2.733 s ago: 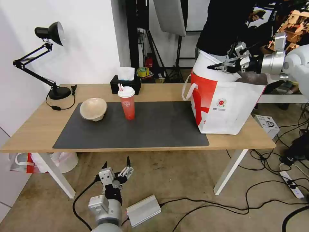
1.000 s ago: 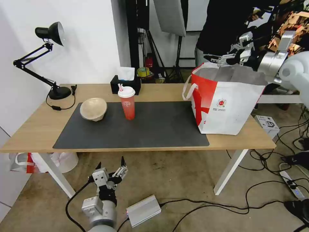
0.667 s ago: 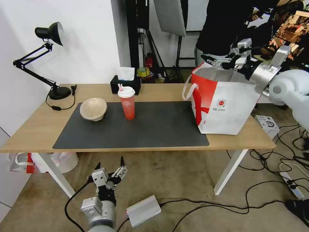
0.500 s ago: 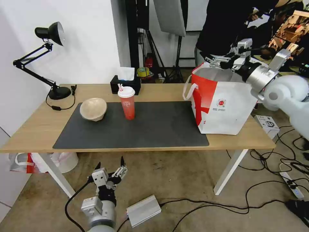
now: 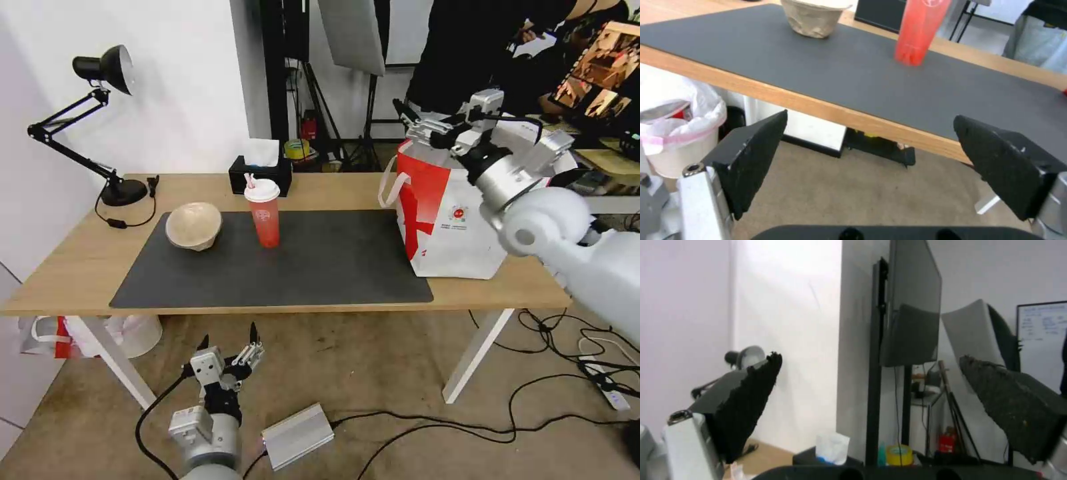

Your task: Pick up the trash from the table and place it into the takeout bag.

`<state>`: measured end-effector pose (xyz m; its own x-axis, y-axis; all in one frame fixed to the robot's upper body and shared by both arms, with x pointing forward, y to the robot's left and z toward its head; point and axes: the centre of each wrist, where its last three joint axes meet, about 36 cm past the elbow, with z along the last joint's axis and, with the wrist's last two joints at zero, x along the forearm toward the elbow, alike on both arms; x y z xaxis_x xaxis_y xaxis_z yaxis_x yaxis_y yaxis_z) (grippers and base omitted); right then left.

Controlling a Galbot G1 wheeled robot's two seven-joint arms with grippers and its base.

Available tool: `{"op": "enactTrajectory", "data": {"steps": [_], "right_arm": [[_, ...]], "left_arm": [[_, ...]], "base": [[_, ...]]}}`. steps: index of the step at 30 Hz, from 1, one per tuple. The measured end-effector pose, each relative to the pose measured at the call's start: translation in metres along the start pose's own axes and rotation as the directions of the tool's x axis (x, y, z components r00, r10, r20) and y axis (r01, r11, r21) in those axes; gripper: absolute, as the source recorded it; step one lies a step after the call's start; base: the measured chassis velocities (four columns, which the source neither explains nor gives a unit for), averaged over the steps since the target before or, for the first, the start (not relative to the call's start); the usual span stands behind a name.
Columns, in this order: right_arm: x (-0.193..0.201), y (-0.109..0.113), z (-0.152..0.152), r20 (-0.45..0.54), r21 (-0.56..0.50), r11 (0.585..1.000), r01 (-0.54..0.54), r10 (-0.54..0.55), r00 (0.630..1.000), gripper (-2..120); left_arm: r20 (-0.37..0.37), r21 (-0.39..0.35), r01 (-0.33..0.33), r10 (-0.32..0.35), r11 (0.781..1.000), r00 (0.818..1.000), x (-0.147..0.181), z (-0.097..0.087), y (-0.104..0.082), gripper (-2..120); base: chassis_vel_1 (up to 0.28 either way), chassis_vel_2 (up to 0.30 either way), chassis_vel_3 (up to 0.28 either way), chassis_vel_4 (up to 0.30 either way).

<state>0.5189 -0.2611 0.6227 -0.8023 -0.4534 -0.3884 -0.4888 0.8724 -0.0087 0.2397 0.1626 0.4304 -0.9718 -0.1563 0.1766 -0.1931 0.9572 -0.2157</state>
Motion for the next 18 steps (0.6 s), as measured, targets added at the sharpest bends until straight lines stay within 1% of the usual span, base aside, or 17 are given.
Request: {"op": "enactTrajectory", "data": {"steps": [1, 2, 3, 4, 5, 6, 7, 8, 10, 12, 18], "right_arm": [[0.001, 0.01, 0.005, 0.011, -0.009, 1.0, -0.023, 0.023, 1.0, 100], [0.001, 0.013, 0.006, 0.013, -0.011, 1.0, -0.028, 0.028, 1.0, 100], [0.003, 0.022, 0.01, 0.022, -0.019, 0.999, -0.05, 0.05, 0.998, 100], [0.003, 0.022, 0.01, 0.022, -0.019, 0.999, -0.05, 0.05, 0.998, 100], [0.005, 0.031, 0.014, 0.031, -0.027, 0.997, -0.069, 0.07, 0.997, 100], [0.006, 0.035, 0.015, 0.034, -0.031, 0.996, -0.078, 0.079, 0.996, 100], [0.008, 0.045, 0.018, 0.04, -0.046, 0.995, -0.09, 0.091, 0.995, 100], [0.008, 0.045, 0.018, 0.04, -0.046, 0.995, -0.09, 0.091, 0.995, 100], [0.014, 0.059, 0.023, 0.039, -0.068, 0.994, -0.082, 0.085, 0.996, 100], [0.021, 0.066, 0.028, 0.034, -0.069, 0.995, -0.069, 0.071, 0.997, 100], [0.035, 0.072, 0.033, 0.025, -0.063, 0.996, -0.056, 0.057, 0.998, 100]], "left_arm": [[0.003, 0.001, 0.006, -0.006, 1.0, 1.0, 0.001, -0.001, 0.001, 100], [0.004, 0.001, 0.008, -0.008, 1.0, 1.0, 0.001, -0.001, 0.001, 100], [0.006, 0.002, 0.012, -0.012, 1.0, 1.0, 0.001, -0.002, 0.002, 100], [0.006, 0.002, 0.012, -0.012, 1.0, 1.0, 0.001, -0.002, 0.002, 100], [0.008, 0.001, 0.018, -0.018, 1.0, 1.0, 0.001, -0.003, 0.002, 100], [0.009, 0.001, 0.021, -0.021, 1.0, 1.0, 0.002, -0.003, 0.003, 100], [0.013, 0.002, 0.027, -0.027, 1.0, 1.0, 0.003, -0.003, 0.003, 100], [0.013, 0.002, 0.027, -0.027, 1.0, 1.0, 0.003, -0.003, 0.003, 100], [0.02, 0.003, 0.043, -0.043, 0.999, 0.999, 0.006, -0.005, 0.005, 100], [0.024, 0.001, 0.047, -0.047, 0.999, 0.999, 0.007, -0.007, 0.006, 100], [0.029, -0.004, 0.046, -0.046, 0.999, 0.999, 0.007, -0.008, 0.007, 100]], "base": [[0.0, 0.0, 0.0, 0.0], [0.0, 0.0, 0.0, 0.0], [0.0, 0.0, 0.0, 0.0], [0.0, 0.0, 0.0, 0.0], [0.0, 0.0, 0.0, 0.0], [0.0, 0.0, 0.0, 0.0], [0.0, 0.0, 0.0, 0.0], [0.0, 0.0, 0.0, 0.0], [0.0, 0.0, 0.0, 0.0], [0.0, 0.0, 0.0, 0.0], [0.0, 0.0, 0.0, 0.0]]}}
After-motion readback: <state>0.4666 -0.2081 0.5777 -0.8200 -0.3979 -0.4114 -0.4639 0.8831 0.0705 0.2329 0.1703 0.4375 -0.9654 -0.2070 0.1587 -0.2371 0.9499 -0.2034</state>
